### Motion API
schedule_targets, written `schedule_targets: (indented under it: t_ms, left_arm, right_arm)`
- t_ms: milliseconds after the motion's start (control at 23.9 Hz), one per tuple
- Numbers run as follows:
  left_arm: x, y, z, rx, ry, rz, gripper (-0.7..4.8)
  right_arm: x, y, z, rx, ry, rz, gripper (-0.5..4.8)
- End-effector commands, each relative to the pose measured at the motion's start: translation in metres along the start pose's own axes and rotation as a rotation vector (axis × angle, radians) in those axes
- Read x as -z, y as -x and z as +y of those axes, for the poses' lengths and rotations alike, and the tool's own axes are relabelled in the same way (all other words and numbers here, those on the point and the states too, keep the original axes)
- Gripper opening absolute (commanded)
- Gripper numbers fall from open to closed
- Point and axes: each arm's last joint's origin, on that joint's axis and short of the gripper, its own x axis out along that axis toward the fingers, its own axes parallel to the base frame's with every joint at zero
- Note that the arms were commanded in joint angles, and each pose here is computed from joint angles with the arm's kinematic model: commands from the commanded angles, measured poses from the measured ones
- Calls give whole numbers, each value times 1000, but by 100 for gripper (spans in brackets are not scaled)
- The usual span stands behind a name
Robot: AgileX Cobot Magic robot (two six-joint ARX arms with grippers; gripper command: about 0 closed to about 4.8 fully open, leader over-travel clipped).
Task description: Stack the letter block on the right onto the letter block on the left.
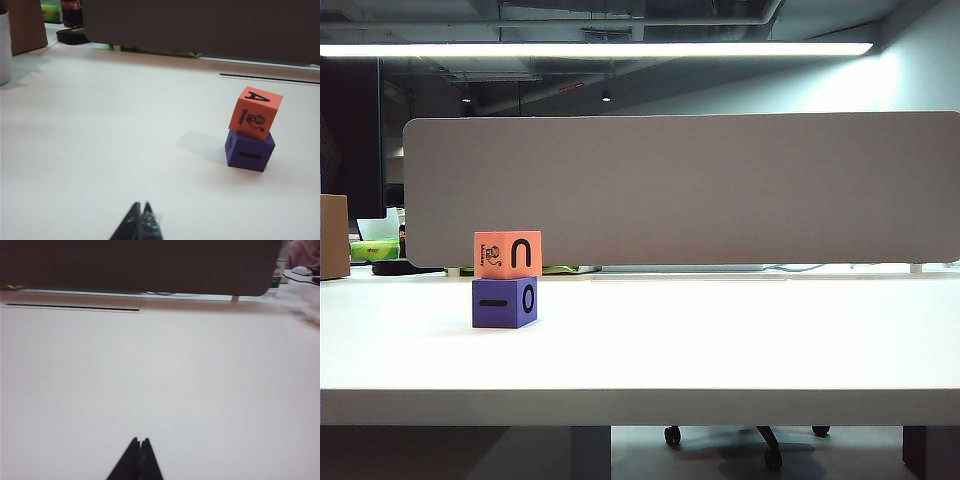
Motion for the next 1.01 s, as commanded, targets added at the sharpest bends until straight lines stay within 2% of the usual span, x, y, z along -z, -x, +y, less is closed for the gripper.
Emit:
schedule_targets:
  t_ms: [42, 210, 1006]
  left_arm:
    - [-3, 0, 0, 5, 2, -14, -5]
    - [-3, 0, 0, 5, 2, -14, -5]
    - [-3, 0, 0, 4, 2, -14, -5]
  right_arm:
    - [-1, 0, -1, 8, -6, -14, -5]
    - [0, 0, -2, -32, -7, -16, -5]
    - [0, 0, -2, -30, -7, -12, -5]
